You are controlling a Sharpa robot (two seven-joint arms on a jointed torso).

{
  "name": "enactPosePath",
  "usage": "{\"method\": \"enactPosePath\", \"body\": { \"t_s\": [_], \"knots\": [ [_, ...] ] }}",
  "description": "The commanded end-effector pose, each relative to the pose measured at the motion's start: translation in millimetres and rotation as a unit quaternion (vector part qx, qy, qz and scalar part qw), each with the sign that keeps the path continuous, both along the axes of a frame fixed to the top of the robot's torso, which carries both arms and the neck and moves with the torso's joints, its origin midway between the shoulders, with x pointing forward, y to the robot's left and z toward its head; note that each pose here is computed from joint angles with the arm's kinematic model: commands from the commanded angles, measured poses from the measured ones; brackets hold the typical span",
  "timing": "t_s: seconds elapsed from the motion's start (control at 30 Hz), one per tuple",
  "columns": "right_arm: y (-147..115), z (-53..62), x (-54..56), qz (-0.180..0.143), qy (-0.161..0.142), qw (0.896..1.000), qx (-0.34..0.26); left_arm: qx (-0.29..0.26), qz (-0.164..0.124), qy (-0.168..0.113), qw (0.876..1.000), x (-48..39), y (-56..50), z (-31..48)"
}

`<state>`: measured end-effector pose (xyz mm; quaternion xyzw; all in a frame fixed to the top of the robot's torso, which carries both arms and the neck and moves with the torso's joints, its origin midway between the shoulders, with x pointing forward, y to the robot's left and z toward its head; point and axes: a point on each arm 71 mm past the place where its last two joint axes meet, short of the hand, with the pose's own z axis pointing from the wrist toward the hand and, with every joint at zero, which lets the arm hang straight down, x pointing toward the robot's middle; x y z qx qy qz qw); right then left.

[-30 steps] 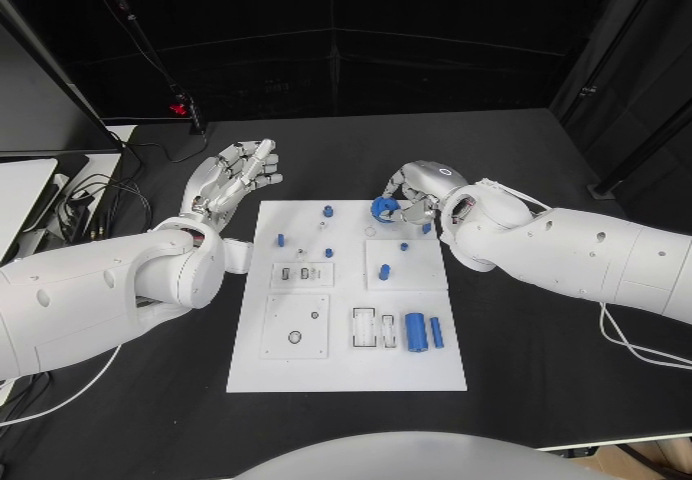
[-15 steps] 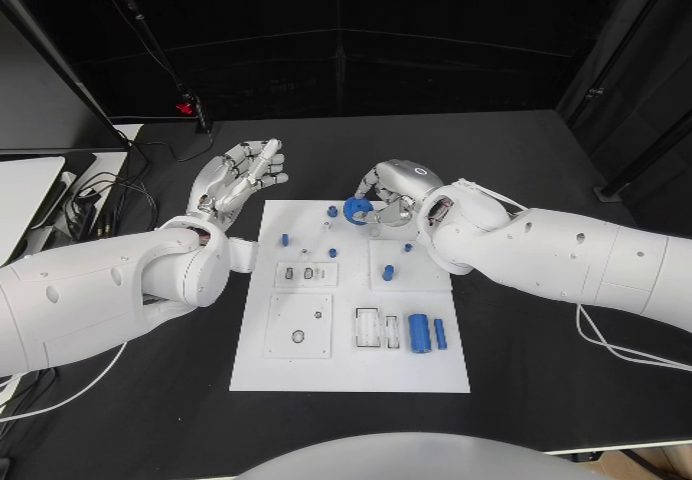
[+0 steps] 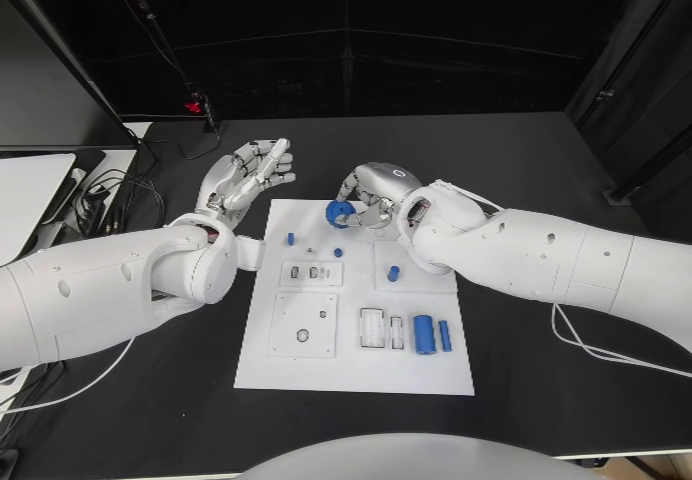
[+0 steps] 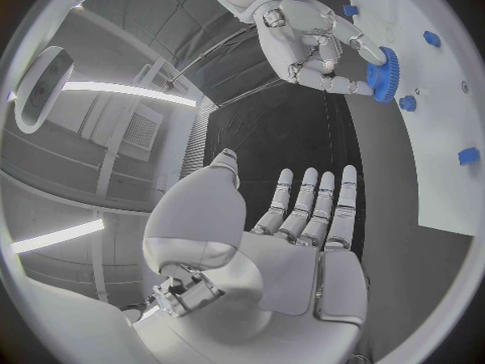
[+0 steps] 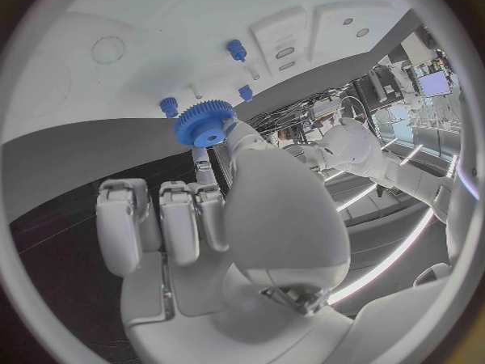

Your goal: Assemble the parts on the task board

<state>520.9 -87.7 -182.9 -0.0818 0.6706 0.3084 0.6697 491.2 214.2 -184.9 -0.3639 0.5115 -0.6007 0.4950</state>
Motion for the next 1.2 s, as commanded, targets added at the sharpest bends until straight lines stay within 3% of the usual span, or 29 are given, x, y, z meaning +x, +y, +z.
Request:
{"method": "enactPosePath", "body": {
  "t_s": [0.03,0.6,1.2],
  "knots": [
    [3.6,-1.3,4.0,0.007,0.005,1.000,-0.009,-0.022,-0.012,-0.089,0.996,-4.3,-1.4,13.3],
    [26.2,-8.3,12.1,0.016,0.018,0.999,-0.034,-0.022,-0.013,-0.089,0.996,-4.1,-2.7,13.3],
    [28.2,-16.9,17.3,0.002,0.039,0.997,-0.066,-0.022,-0.012,-0.089,0.996,-4.5,-2.1,13.5]
  ]
}}
